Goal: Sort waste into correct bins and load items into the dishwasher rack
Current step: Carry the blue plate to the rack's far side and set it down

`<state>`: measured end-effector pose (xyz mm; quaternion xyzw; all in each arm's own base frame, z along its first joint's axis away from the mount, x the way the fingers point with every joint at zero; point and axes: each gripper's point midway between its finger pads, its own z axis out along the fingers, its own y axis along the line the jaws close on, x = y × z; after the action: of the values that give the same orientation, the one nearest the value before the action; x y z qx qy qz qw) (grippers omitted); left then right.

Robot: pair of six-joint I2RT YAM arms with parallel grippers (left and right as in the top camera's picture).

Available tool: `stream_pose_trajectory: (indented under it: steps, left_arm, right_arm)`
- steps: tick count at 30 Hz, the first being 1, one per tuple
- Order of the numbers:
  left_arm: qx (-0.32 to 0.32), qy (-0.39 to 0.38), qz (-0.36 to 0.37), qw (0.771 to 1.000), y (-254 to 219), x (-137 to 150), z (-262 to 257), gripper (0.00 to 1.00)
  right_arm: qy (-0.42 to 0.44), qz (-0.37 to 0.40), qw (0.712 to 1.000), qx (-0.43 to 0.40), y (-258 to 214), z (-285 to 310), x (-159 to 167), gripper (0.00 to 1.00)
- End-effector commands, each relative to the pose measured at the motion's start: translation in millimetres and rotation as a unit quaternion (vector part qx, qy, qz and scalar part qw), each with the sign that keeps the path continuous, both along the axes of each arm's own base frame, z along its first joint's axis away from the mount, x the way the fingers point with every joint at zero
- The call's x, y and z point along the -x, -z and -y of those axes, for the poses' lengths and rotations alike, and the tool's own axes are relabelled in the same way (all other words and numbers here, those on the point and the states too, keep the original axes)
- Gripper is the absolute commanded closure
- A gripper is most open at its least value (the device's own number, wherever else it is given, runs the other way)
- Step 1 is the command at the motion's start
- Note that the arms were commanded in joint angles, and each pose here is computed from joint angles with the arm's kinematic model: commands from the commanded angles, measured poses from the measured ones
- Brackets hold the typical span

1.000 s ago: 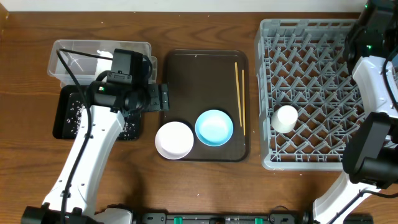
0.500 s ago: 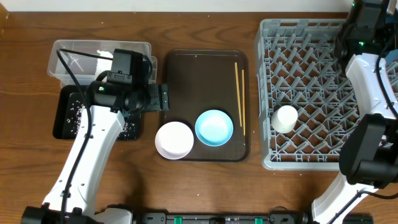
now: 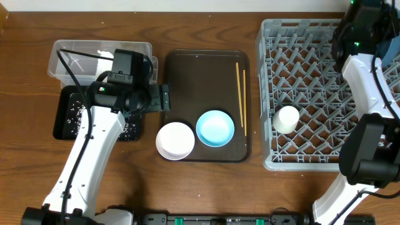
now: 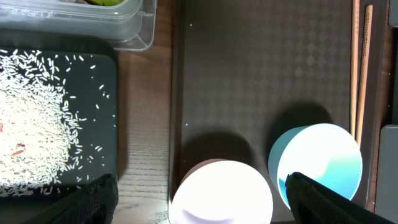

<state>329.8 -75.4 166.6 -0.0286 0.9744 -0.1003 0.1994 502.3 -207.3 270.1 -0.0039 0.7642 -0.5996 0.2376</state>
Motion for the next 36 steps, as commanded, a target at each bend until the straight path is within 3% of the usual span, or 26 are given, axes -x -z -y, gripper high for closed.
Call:
stream_pose_trajectory:
  steps: [1, 8, 11, 15, 20, 32, 36]
  left_arm:
    - [-0.007, -0.003, 0.014, 1.0, -9, -3, -4, 0.12]
    - [-0.007, -0.003, 0.014, 1.0, -9, -3, -4, 0.12]
    - [-0.007, -0.003, 0.014, 1.0, -9, -3, -4, 0.11]
    - [-0.007, -0.003, 0.014, 1.0, -9, -3, -4, 0.11]
    - [-0.007, -0.003, 0.014, 1.0, -9, -3, -4, 0.12]
    - [-0.007, -0.003, 0.014, 1.0, -9, -3, -4, 0.12]
    - [-0.007, -0.003, 0.014, 1.0, -9, -3, -4, 0.12]
  right_arm:
    - [-0.029, -0.071, 0.997, 0.021, 11, -3, -7, 0.99]
    - [-0.091, -0.159, 0.983, -0.016, 49, -17, -10, 0.99]
    - [-0.091, -0.145, 0.985, -0.035, 54, -20, -10, 0.97]
    - [-0.089, -0.135, 0.986, -0.037, 53, -26, -11, 0.73]
    - [-0.096, -0.136, 0.986, -0.028, 51, -43, -14, 0.53]
    - [-0.124, -0.093, 0.987, -0.039, 44, -82, -25, 0.26]
    - [-0.117, -0.031, 0.991, -0.059, 25, -82, -23, 0.09]
